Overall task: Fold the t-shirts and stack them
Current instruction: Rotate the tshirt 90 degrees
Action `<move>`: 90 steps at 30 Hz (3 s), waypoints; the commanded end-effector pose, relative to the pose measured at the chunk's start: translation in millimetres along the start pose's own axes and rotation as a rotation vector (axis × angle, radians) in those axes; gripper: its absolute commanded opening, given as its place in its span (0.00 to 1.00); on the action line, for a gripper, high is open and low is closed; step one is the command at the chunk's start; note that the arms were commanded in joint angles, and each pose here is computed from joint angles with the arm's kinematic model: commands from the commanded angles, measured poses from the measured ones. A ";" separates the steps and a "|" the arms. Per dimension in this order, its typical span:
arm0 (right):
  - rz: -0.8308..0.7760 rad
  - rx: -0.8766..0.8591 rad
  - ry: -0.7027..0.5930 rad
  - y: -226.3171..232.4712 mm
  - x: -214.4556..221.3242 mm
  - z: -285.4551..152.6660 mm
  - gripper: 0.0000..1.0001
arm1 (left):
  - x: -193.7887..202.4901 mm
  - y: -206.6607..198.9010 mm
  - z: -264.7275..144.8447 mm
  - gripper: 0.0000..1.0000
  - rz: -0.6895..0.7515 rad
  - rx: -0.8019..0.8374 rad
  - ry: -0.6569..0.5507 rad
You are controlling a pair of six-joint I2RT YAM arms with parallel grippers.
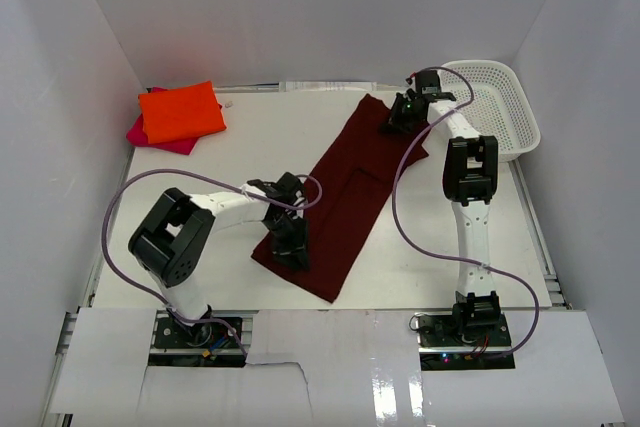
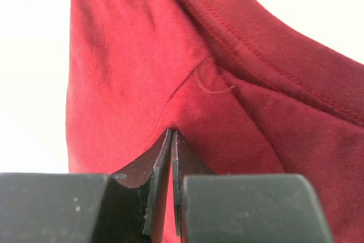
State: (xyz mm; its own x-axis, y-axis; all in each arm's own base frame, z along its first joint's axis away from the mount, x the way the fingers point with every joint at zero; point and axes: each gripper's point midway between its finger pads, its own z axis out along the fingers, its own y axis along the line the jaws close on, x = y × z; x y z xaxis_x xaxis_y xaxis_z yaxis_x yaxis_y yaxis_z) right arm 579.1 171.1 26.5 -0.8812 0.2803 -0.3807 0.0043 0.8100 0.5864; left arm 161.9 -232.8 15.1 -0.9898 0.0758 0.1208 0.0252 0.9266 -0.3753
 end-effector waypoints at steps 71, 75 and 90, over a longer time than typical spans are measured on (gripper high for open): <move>-0.181 0.030 -0.034 32.3 98.7 -133.9 0.24 | -259.1 -155.9 -103.5 0.52 0.397 0.367 -0.512; -0.172 0.047 0.004 24.9 108.1 -119.2 0.21 | -267.5 -143.1 -80.6 0.51 0.372 0.322 -0.494; -0.157 0.114 0.102 7.0 122.3 -75.8 0.17 | -305.9 -102.0 -40.9 0.51 0.266 0.199 -0.459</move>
State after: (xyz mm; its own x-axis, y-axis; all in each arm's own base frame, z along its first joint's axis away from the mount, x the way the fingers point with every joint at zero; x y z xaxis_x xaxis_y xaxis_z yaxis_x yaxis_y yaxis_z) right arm 421.8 172.3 30.3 -0.9309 0.1040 -0.3500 -0.0736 0.8855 0.4588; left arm 458.2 -342.5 46.7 -0.9073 0.1236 -0.4019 0.3298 0.8020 -0.4980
